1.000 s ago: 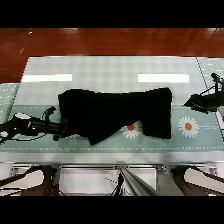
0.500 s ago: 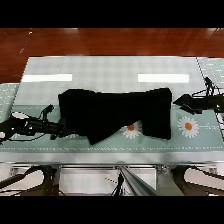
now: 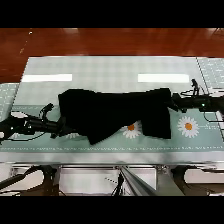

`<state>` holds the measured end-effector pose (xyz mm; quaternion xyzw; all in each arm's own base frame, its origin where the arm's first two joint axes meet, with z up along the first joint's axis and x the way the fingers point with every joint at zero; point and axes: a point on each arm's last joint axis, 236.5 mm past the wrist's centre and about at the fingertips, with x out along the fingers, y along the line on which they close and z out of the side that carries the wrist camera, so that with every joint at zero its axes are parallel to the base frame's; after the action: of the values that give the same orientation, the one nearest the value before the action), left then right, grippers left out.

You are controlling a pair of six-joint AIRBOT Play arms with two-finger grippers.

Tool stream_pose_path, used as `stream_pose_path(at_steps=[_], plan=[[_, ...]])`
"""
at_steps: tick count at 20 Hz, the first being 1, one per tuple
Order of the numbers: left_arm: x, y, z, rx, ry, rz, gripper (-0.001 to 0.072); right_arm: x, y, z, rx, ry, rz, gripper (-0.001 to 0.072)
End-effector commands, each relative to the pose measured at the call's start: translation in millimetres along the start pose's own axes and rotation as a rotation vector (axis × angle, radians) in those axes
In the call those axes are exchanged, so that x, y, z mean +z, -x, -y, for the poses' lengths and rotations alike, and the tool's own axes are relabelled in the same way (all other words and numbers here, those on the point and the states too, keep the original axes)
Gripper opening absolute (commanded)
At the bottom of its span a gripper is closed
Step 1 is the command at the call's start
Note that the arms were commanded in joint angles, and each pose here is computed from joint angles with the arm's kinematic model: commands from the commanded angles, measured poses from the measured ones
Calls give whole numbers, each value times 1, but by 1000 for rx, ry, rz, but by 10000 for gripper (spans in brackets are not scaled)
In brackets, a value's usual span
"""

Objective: Fold the shirts.

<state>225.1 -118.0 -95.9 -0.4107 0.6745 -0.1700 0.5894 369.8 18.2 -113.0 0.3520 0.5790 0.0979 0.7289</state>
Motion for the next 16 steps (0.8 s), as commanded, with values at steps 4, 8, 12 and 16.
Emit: stream_pose_path(at_steps=[4, 8, 12, 16], plan=[[44, 47, 56, -22, -177, 138, 22, 25, 56, -45, 21, 165, 85, 27], [69, 131, 152, -34, -454, 371, 22, 62, 172, -113, 17, 324, 381, 26], [38, 243, 274, -37, -786, 692, 22, 60, 288, -219, 86, 509, 683, 26], [-51, 353, 387, -58, -1096, 1061, 22, 25, 409, -319, 179, 660, 995, 25]])
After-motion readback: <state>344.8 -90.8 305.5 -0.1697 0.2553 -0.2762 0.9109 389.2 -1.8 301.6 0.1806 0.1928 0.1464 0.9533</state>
